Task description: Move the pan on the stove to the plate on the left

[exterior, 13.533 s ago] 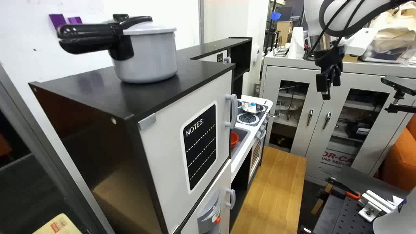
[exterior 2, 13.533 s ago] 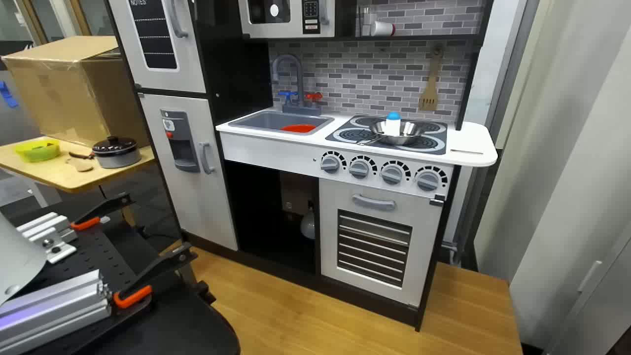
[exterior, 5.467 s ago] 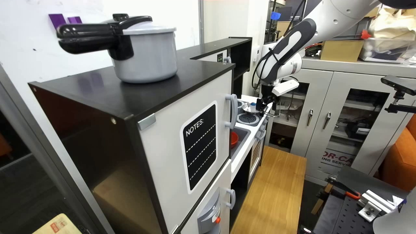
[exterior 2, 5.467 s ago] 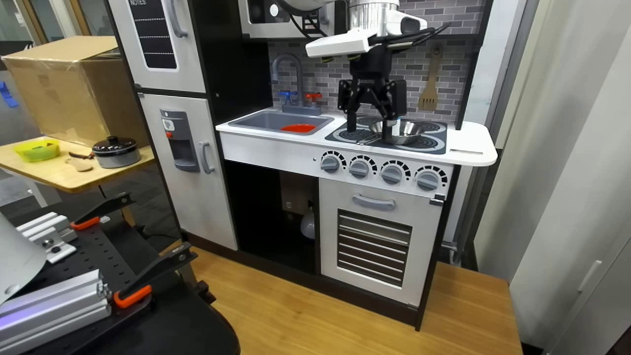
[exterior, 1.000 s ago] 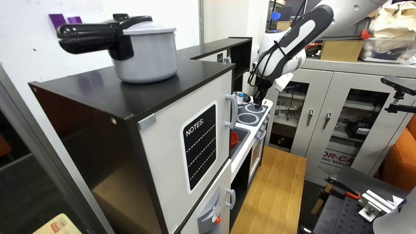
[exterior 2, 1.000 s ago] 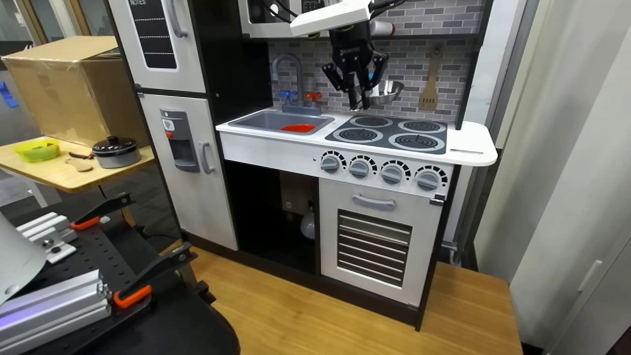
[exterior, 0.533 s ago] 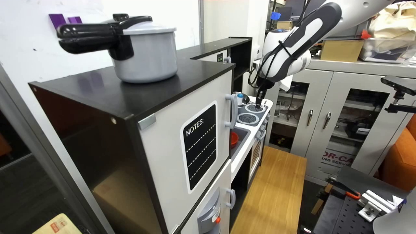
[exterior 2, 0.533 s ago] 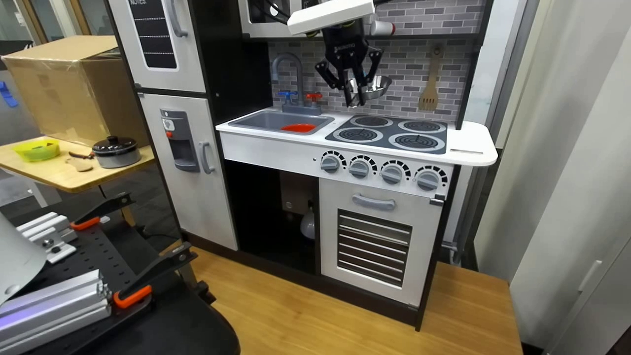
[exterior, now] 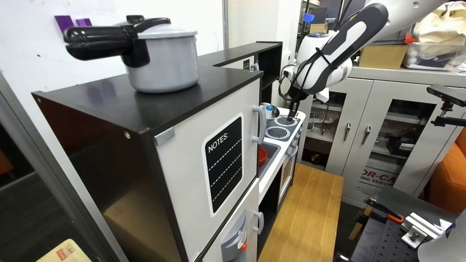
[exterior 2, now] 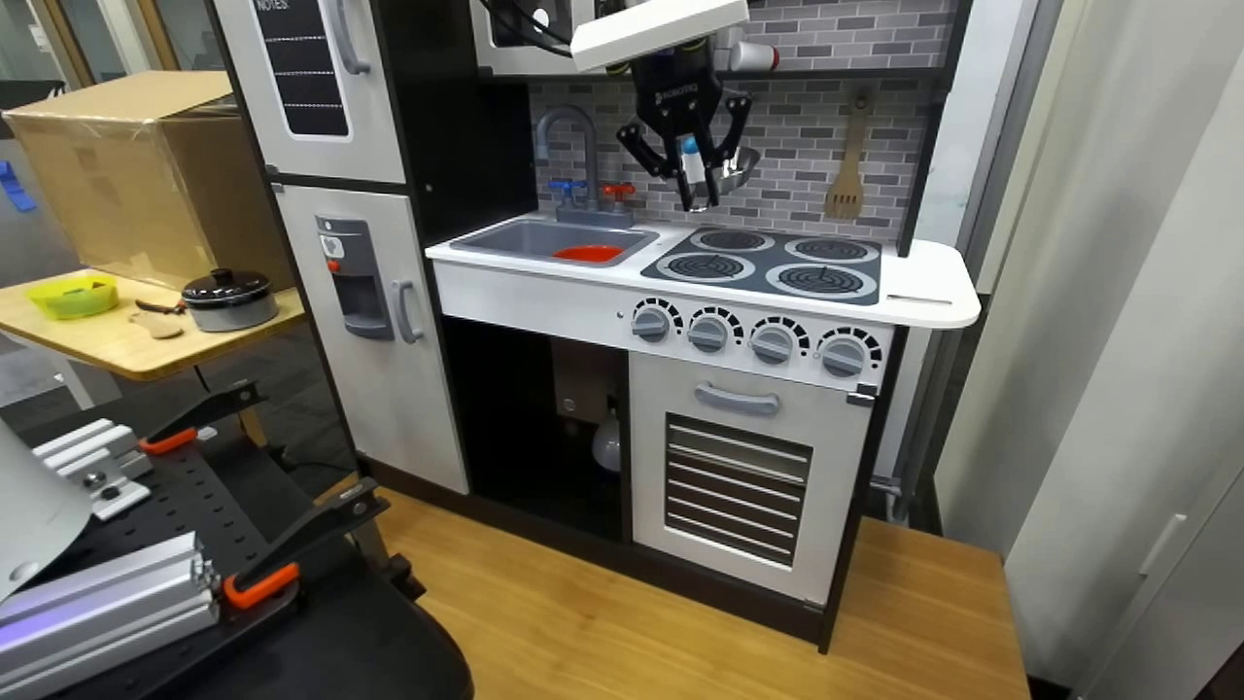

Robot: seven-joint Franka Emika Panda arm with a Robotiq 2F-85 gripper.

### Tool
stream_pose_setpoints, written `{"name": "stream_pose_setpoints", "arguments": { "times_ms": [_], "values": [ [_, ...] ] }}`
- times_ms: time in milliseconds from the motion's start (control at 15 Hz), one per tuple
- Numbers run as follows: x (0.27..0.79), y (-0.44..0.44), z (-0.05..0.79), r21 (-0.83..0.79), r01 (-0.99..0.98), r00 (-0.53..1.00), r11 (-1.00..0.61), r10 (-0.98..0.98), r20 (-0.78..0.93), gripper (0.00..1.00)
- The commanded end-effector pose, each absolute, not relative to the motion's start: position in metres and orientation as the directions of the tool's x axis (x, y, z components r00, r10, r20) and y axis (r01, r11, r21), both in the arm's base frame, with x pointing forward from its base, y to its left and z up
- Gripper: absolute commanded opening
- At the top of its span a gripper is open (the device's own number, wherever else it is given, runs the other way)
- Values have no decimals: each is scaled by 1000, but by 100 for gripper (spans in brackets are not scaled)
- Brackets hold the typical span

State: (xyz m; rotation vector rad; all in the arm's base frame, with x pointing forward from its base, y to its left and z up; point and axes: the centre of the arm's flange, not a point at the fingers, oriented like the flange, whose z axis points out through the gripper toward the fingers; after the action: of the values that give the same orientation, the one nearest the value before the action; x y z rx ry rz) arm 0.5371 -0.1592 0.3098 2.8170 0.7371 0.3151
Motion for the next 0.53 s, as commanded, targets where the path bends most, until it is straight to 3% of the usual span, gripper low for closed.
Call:
{"name": "stream_pose_setpoints", "arguments": {
  "times_ms": [0, 467],
  "values": [
    [530, -159, 303, 306, 475, 824, -825, 539, 175, 6],
    [520, -168, 288, 357, 569, 755, -741, 643, 131, 6]
  ]
}}
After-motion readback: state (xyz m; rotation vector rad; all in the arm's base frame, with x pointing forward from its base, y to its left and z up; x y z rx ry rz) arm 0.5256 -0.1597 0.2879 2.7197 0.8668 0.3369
